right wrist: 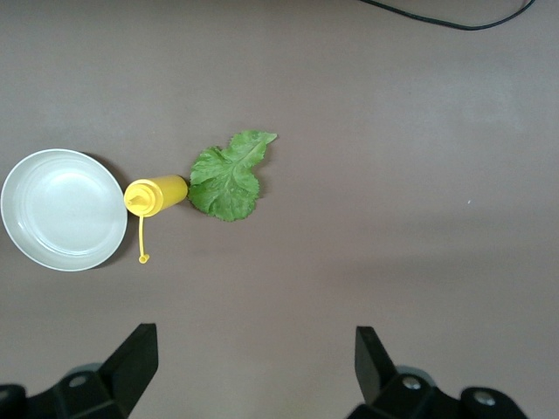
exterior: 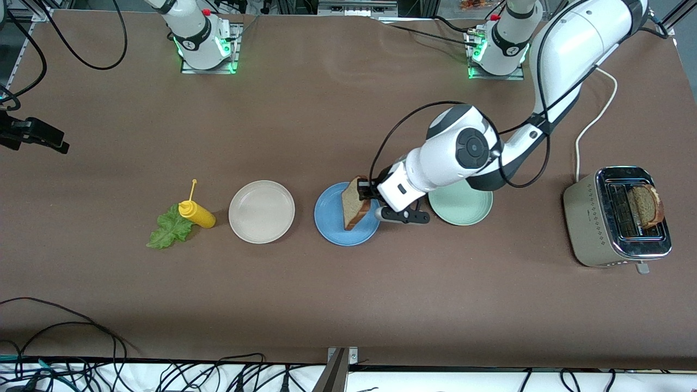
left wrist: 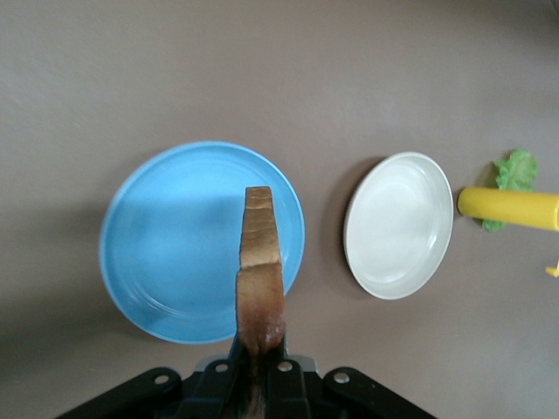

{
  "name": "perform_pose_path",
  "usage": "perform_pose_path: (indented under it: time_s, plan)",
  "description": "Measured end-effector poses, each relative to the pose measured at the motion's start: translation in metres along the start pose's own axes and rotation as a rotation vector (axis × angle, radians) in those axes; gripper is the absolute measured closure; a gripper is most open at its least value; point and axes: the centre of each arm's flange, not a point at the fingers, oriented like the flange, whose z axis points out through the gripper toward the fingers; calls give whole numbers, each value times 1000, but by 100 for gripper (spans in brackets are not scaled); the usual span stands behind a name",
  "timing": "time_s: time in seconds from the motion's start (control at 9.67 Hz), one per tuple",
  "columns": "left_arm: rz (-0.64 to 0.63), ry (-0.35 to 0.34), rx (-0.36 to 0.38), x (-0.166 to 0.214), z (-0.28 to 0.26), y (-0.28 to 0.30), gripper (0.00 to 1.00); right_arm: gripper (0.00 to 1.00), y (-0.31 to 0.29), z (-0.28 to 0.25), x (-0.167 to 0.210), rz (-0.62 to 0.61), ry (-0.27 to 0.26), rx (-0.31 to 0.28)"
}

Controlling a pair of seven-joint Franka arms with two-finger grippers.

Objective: Make sandwich in blue plate with both arms
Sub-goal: 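Carry the bread slice over the blue plate with the left gripper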

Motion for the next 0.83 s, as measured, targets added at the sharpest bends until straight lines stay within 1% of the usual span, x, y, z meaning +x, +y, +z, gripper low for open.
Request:
perform_pose_path:
  time_s: [0.21, 0.31, 0.52, 0.83]
  plan:
    - [26, -34, 12, -20, 27, 21, 91, 0, 0, 0, 0, 0, 0, 0]
    - [28, -26, 15, -25, 40, 27, 91, 0, 0, 0, 0, 0, 0, 0]
    - [24, -6, 10, -23, 46, 25, 91, 0, 0, 0, 0, 0, 0, 0]
    - [-3, 11, 32, -8, 47, 5, 91, 0, 0, 0, 0, 0, 0, 0]
